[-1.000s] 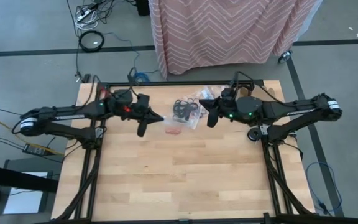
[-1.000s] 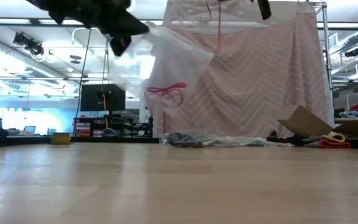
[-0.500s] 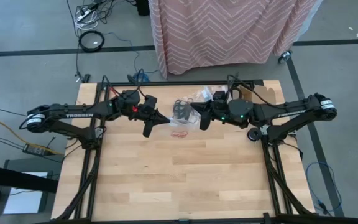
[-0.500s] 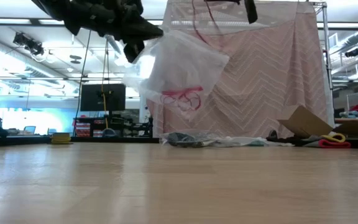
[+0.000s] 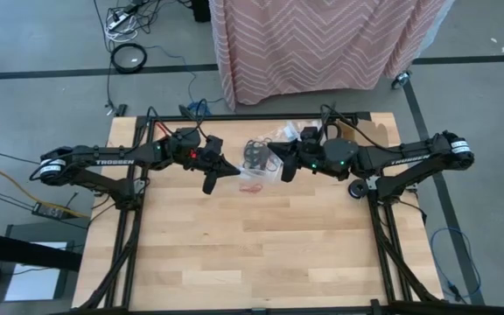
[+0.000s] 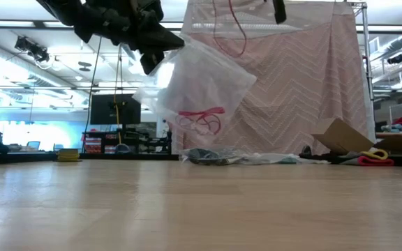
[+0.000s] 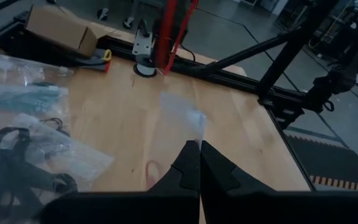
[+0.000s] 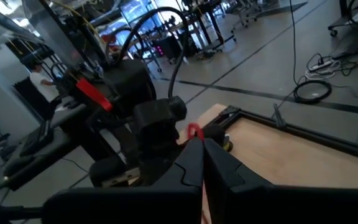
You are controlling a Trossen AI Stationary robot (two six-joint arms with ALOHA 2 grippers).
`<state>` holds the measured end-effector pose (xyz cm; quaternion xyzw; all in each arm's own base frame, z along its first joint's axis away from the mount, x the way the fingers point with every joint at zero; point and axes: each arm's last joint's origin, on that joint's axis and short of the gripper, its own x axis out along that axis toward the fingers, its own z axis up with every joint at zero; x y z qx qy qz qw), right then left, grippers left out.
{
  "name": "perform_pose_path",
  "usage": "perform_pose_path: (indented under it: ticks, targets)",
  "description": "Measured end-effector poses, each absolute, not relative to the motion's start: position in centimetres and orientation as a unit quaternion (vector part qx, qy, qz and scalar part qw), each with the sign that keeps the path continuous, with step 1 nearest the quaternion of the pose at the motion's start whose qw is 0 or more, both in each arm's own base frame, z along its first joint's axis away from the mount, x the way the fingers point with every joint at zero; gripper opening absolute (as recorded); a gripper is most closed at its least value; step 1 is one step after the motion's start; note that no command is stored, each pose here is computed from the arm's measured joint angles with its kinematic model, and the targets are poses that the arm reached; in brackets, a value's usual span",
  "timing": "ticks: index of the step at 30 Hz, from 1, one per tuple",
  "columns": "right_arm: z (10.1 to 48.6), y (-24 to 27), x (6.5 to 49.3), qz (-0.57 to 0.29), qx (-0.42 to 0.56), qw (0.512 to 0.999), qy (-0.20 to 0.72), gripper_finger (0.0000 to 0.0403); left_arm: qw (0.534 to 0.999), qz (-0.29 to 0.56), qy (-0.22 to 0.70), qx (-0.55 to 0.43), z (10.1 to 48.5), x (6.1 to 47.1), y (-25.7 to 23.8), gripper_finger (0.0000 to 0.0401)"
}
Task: Sort rubber bands
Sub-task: Put the red rubber band into the transparent zip bag
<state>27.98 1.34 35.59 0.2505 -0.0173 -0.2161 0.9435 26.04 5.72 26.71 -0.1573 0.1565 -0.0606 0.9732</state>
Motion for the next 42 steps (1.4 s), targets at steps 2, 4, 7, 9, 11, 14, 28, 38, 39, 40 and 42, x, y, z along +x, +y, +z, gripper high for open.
perform_pose_path:
  ticks: [2,4,7,9,11,14,28,38,39,40,42]
  targets:
    - [35.7,1.3,28.0,-0.214,0.252,0.943,-0.023,0.0000,0.973,-0.060,0.156,-0.157,26.7,26.0,5.7,0.0001]
    - [35.8,1.4,28.0,-0.212,0.253,0.944,-0.025,0.0000,0.974,-0.058,0.156,-0.157,26.7,26.0,5.7,0.0001]
    - [35.8,1.4,28.0,-0.210,0.253,0.944,-0.025,0.0000,0.974,-0.055,0.155,-0.156,26.7,26.1,5.7,0.0001]
    - [35.8,1.4,28.0,-0.204,0.254,0.945,-0.025,0.0000,0.974,-0.055,0.154,-0.156,26.8,26.1,5.8,0.0001]
    - [35.8,1.4,28.0,-0.200,0.255,0.946,-0.024,0.0000,0.976,-0.055,0.145,-0.155,26.9,26.1,5.8,0.0001]
    - [35.8,1.4,28.0,-0.200,0.255,0.946,-0.024,0.0000,0.978,-0.055,0.125,-0.159,27.3,26.2,5.8,0.0001]
    - [36.2,1.5,28.0,-0.192,0.248,0.949,-0.042,0.0000,0.978,-0.056,0.111,-0.170,27.6,26.3,5.8,0.0001]
    - [36.7,1.5,28.0,-0.187,0.244,0.950,-0.060,0.0000,0.978,-0.055,0.124,-0.159,27.4,26.2,5.8,0.0001]
    - [36.7,1.5,28.0,-0.187,0.244,0.950,-0.060,0.0000,0.977,-0.055,0.127,-0.159,27.3,26.2,5.8,0.0001]
    - [36.7,1.5,28.0,-0.187,0.244,0.950,-0.060,0.0000,0.977,-0.055,0.130,-0.160,27.2,26.2,5.8,0.0001]
    - [36.7,1.5,28.0,-0.187,0.244,0.950,-0.060,0.0000,0.977,-0.055,0.130,-0.160,27.2,26.2,5.8,0.0001]
